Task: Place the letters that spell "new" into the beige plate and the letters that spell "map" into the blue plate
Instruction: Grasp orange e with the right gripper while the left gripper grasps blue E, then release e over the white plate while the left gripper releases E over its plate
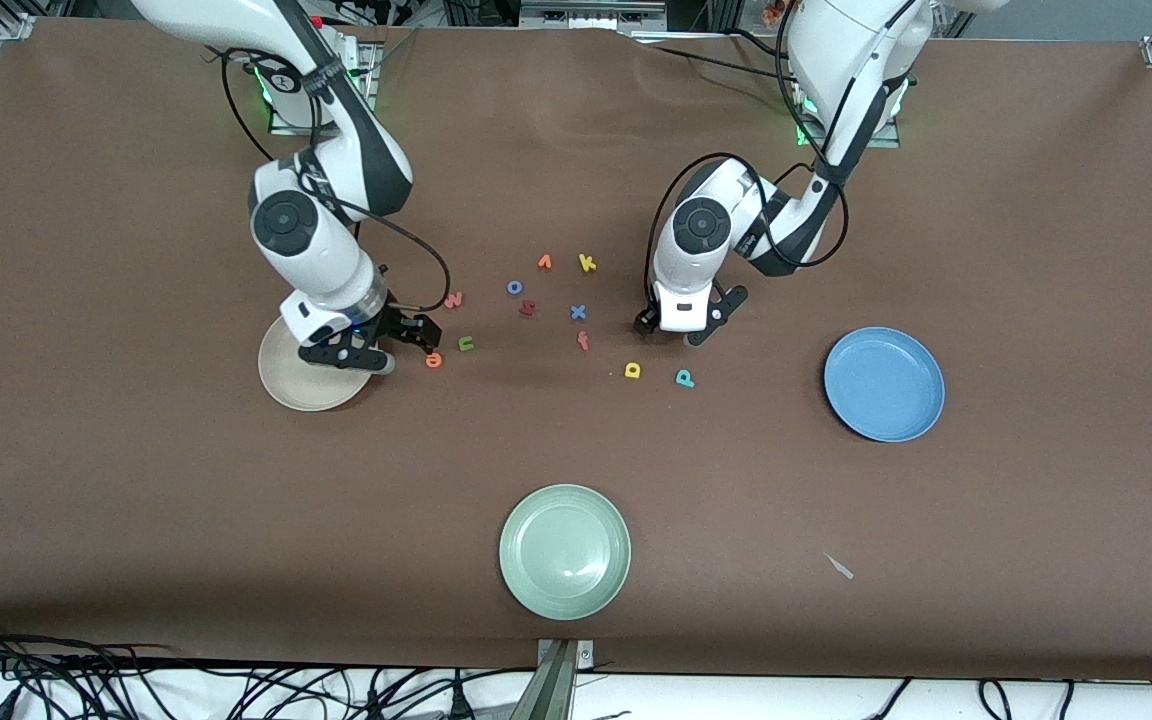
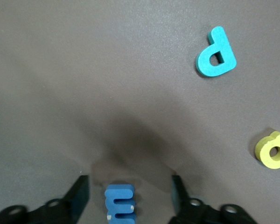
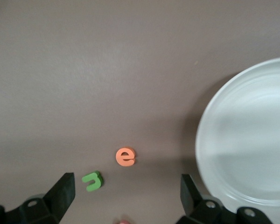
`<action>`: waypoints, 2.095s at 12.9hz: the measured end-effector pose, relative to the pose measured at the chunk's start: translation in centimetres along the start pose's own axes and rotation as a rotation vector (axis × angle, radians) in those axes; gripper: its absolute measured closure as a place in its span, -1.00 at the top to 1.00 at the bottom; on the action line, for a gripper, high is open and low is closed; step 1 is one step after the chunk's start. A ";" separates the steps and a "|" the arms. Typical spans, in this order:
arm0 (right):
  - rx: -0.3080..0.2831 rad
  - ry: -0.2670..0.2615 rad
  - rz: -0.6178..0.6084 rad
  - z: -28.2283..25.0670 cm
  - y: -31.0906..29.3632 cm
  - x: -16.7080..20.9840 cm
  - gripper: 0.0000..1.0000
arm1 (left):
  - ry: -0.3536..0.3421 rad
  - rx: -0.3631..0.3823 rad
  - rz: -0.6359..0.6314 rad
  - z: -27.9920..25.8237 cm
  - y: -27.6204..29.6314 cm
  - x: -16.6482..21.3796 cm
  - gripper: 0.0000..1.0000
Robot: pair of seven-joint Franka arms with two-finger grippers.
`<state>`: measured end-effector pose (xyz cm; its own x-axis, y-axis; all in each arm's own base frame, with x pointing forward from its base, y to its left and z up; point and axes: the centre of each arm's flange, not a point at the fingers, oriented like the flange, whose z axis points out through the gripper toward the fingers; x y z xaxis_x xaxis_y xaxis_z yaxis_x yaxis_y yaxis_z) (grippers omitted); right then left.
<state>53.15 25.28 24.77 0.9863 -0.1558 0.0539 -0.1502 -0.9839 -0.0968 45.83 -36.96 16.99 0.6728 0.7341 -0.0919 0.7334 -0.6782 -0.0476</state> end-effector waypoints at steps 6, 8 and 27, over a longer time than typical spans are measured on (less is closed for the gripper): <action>0.001 0.037 -0.049 4.6 -0.4 -1.1 0.95 | 0.001 -0.007 -0.024 -0.1 0.2 -0.7 0.00; 0.005 0.044 -0.054 5.9 -0.3 -1.2 0.91 | 0.002 -0.006 -0.022 -0.1 0.3 -1.2 0.00; -0.011 0.055 -0.091 5.9 -1.1 -0.6 -0.43 | -0.093 0.197 0.390 -10.7 1.1 12.9 -0.44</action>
<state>53.10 26.99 18.99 0.9908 -0.0699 0.1163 -0.0611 -0.9951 -0.0780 56.34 -27.84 26.39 0.8774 0.4217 -0.2289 0.3878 -0.9041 -0.1792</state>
